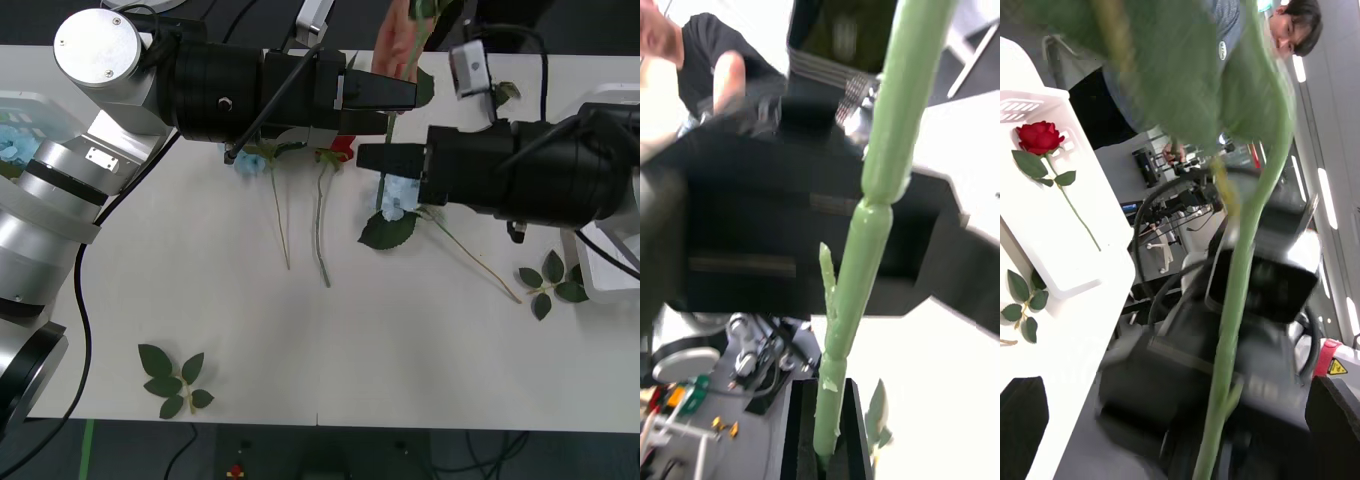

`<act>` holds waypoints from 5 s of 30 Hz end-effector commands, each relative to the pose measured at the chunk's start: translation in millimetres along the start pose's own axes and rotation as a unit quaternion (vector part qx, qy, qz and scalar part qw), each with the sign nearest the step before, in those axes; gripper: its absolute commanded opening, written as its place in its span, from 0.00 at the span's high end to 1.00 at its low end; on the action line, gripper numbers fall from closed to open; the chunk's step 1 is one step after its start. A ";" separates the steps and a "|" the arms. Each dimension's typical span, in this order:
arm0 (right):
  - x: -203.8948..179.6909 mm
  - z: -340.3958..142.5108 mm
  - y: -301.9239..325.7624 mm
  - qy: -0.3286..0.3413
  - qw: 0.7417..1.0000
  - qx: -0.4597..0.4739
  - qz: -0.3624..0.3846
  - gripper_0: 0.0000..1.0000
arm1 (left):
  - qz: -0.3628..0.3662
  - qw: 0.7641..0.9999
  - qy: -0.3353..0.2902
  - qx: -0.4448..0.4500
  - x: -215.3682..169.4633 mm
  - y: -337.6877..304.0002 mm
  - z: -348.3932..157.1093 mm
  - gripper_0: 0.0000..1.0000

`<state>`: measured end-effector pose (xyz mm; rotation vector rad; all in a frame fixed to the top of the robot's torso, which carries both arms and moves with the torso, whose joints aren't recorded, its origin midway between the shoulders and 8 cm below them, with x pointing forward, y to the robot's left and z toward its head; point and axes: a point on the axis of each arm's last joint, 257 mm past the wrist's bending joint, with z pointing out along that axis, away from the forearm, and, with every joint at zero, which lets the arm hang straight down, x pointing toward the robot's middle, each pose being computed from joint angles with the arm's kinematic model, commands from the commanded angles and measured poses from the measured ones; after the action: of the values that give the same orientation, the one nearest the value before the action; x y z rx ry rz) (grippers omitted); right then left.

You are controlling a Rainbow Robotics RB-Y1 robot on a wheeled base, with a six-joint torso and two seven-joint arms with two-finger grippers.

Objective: Place the red flowers into the right box and the blue flowers into the left box. If a person shows an open palm, hand one flower to the person first, then continue sorting.

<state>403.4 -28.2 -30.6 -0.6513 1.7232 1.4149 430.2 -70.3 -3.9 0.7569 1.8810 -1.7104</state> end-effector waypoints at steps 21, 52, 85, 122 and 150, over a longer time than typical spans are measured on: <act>-151.7 -154.5 -71.5 -0.161 0.910 0.256 -0.285 1.00 | 0.049 0.999 0.001 -0.002 0.4 -5.8 -6.1 0.00; -203.9 -116.1 -111.0 -0.167 0.819 0.357 -0.417 1.00 | 0.049 0.999 0.001 -0.002 0.4 -5.8 -6.1 0.00; -137.9 -143.4 -139.3 -0.024 0.881 0.345 -0.322 0.00 | 0.049 0.999 0.001 -0.002 0.4 -5.8 -6.1 0.00; 61.3 -145.6 -271.0 0.242 0.816 0.498 -0.166 0.00 | -0.217 0.937 -0.009 -0.275 -45.4 -30.7 -168.9 0.00; 91.0 -98.1 -328.2 0.243 0.817 0.497 -0.166 1.00 | -0.277 0.818 -0.127 -0.489 9.7 209.2 -186.9 0.00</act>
<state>579.1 -218.2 -301.5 -0.6996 2.2937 -0.0856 545.6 117.7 -166.1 -0.4638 2.5619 -0.8135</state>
